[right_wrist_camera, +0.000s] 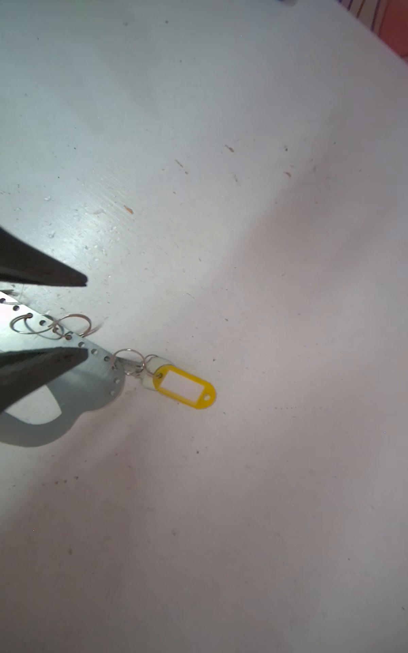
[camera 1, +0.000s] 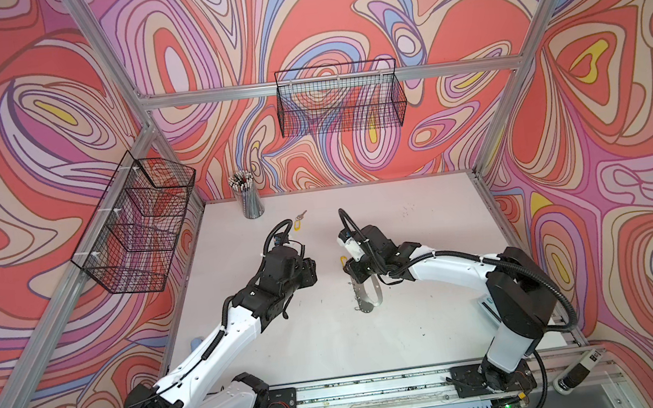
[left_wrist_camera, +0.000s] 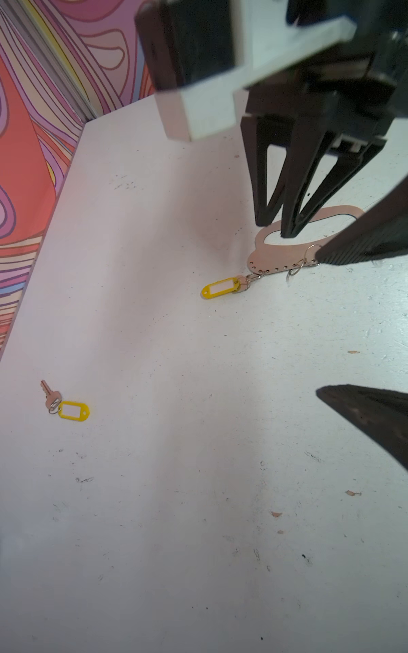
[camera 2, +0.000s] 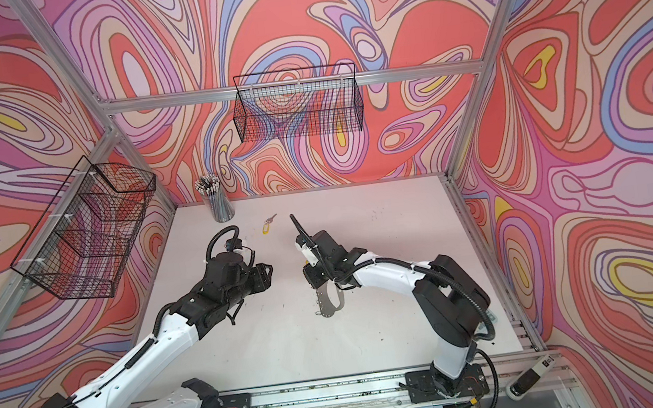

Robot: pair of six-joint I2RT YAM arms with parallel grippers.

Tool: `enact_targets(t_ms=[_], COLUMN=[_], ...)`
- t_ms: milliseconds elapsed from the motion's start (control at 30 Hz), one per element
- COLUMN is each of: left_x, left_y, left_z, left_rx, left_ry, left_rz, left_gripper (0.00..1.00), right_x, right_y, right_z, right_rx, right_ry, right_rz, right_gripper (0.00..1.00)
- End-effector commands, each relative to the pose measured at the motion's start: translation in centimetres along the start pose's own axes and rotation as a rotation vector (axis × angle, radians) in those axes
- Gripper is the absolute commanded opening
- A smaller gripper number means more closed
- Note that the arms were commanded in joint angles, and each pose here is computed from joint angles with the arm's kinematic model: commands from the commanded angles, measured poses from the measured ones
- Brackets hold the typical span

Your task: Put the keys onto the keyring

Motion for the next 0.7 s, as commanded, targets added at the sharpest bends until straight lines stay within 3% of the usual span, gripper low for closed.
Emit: enact_targets(t_ms=[0, 400, 667], left_x=[0.3, 0.5, 0.4], left_y=[-0.2, 0.5, 0.5], left_z=[-0.1, 0.7, 0.6], left_rx=[-0.025, 0.006, 0.005], left_ry=[0.011, 0.010, 0.013], left_rz=[0.009, 0.010, 0.014], left_gripper=[0.57, 0.57, 0.57], right_x=[0.5, 1.0, 1.0], right_y=[1.1, 3.6, 4.5], right_z=[3.3, 4.0, 4.5], right_rx=[0.194, 0.322, 0.345], right_ry=[-0.107, -0.199, -0.207], right_rz=[0.015, 0.006, 0.002], right_gripper=[0.29, 0.19, 0.19])
Point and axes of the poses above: each gripper's point midway between its finger pads, its own y axis out along the fingers, its own x axis along the line the jaws close on, z = x × y, the point moved 3 cm from there along -y, back along the fingers, and after that the axes turned 15 degrees about -y, right-handed, at the moved point
